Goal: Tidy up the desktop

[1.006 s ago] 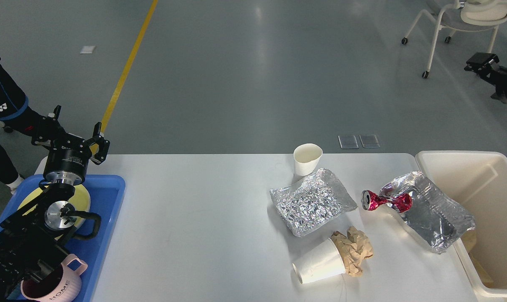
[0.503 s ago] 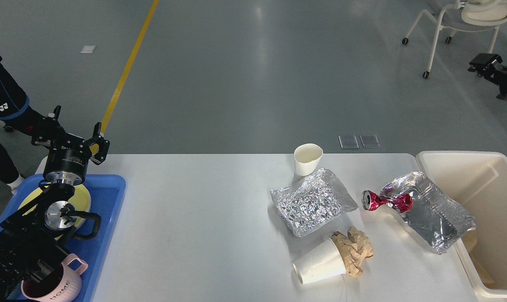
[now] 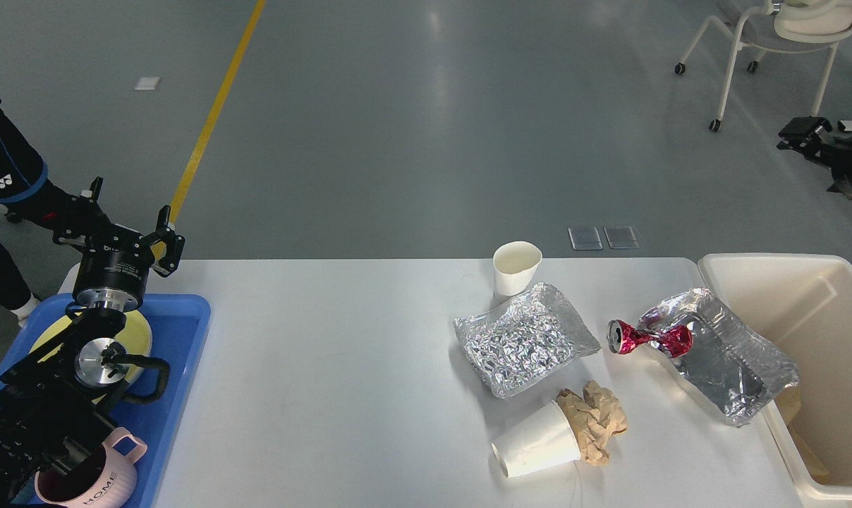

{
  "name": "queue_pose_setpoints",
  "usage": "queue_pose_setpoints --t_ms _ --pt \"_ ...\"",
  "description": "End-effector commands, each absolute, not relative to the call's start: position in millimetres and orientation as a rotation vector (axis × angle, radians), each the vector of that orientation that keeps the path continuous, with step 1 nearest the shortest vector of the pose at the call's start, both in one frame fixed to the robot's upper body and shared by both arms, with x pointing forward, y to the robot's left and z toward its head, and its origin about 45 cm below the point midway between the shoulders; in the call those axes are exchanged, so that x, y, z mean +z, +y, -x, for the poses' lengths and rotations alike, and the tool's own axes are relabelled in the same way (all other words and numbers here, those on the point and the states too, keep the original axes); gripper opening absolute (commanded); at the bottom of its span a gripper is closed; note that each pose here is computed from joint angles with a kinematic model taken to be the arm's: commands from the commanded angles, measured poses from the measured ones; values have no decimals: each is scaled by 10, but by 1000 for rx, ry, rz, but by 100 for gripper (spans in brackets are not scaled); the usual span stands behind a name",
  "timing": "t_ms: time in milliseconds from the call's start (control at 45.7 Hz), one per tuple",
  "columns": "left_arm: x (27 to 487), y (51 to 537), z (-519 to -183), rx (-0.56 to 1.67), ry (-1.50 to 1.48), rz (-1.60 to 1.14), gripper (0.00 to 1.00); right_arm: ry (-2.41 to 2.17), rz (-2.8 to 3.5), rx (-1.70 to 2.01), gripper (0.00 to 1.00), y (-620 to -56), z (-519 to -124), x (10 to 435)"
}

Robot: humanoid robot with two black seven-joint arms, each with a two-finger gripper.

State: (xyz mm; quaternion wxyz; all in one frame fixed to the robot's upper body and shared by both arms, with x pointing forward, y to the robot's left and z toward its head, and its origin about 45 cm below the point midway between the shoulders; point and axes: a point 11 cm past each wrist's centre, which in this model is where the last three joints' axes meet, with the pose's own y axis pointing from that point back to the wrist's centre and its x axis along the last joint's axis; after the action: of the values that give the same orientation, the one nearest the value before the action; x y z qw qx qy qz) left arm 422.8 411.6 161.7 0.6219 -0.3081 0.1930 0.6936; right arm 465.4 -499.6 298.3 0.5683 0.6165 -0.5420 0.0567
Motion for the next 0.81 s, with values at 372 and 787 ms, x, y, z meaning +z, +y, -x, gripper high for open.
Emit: queue_pose_setpoints --t_ms 372,787 --pt "1616 4119 -4227 1595 443 707 97 -1219 -1587 140 100 -4710 -4738 3091" --pt "1618 4115 -4229 1593 443 708 97 -1125 -1610 79 100 -4728 -4623 3137"
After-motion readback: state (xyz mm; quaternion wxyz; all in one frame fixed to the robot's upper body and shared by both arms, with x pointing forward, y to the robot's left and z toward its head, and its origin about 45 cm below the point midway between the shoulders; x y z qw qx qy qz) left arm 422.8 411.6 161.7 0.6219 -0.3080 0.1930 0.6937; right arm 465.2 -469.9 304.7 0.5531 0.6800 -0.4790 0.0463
